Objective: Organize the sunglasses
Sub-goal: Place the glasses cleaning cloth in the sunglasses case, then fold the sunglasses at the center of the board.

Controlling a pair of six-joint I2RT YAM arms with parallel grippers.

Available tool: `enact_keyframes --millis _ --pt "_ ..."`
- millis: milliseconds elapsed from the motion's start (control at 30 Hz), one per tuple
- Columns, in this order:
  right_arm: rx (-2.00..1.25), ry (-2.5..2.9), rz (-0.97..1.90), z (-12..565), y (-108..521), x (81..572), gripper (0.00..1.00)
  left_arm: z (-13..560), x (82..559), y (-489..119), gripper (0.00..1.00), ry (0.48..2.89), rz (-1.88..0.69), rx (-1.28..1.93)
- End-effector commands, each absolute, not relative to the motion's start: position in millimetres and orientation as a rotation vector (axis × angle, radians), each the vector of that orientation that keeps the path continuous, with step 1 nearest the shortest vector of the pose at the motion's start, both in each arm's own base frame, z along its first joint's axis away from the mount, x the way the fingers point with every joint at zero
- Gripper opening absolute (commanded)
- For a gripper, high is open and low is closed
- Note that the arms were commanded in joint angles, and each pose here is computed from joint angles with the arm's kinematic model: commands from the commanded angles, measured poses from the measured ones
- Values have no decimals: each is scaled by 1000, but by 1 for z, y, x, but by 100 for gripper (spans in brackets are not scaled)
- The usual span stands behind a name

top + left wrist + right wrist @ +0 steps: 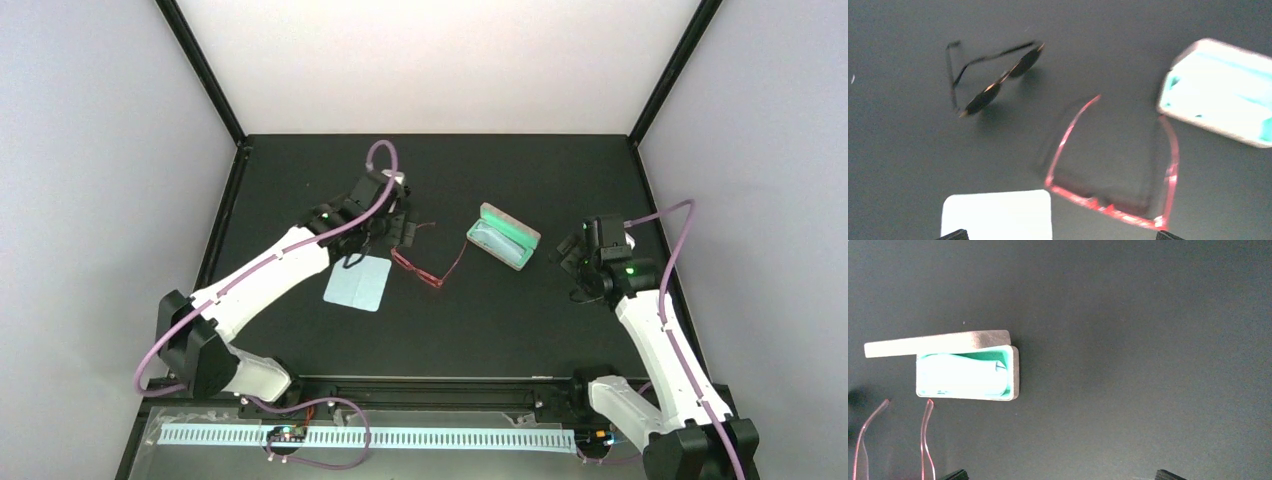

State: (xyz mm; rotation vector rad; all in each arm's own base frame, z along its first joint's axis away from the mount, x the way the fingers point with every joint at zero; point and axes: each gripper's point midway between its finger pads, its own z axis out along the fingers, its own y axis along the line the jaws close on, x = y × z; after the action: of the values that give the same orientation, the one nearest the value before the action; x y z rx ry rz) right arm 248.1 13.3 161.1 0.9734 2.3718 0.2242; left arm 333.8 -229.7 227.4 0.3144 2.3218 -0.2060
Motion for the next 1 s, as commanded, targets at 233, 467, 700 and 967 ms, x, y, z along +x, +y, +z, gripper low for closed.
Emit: enact_keyframes --millis 233,467,700,967 --pt "929 2436 216 144 15 235 100 145 326 -173 89 2587 -215 232" --pt "911 2522 268 126 26 223 100 127 351 -198 71 2643 -269 330" --pt "894 2556 321 119 34 218 100 109 383 -209 58 2686 -246 372" --pt "882 2592 323 113 37 217 100 78 406 -218 41 2755 -236 439"
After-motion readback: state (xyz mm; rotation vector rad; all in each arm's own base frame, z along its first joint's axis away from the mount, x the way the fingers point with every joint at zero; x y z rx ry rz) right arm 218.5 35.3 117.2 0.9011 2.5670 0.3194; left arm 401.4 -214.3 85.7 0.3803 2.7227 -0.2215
